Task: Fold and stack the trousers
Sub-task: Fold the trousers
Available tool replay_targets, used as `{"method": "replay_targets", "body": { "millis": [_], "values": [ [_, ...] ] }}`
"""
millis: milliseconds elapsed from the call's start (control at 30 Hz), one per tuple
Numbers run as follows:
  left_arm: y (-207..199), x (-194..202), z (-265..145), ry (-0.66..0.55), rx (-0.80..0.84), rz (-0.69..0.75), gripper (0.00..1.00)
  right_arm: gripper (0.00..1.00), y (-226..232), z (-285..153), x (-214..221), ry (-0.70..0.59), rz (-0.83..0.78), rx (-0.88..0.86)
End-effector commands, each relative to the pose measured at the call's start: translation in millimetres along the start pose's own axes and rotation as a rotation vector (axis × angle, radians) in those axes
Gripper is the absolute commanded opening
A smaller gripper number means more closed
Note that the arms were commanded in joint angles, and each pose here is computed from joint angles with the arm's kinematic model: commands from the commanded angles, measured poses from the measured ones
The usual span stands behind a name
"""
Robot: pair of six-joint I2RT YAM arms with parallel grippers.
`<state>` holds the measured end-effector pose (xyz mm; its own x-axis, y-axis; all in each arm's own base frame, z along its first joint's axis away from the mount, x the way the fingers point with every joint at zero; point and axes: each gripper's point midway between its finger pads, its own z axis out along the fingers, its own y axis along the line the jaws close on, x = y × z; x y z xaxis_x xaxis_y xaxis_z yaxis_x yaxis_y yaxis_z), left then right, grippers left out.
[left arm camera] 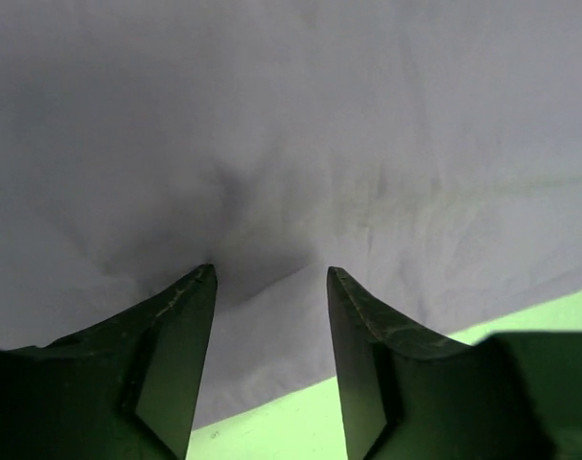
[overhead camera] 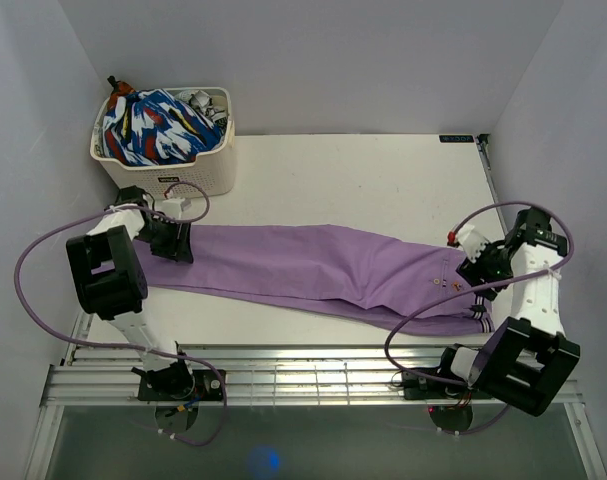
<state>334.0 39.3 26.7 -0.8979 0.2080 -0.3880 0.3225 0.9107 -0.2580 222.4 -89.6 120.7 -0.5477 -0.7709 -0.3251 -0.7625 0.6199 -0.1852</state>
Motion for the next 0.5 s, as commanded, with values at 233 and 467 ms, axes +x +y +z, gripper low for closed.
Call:
{"method": "replay_targets", "body": {
  "millis": [233, 467],
  "values": [
    [-154, -31, -59, -0.235, 0.279, 0.609, 0.70, 0.65, 45, 25, 23, 0.034, -0.207, -0.090],
    [-244, -13, -17, -0.161, 0.380, 0.866, 0.70, 0.68, 49, 42, 46, 0.103, -0.325, 0.015]
  ]
}}
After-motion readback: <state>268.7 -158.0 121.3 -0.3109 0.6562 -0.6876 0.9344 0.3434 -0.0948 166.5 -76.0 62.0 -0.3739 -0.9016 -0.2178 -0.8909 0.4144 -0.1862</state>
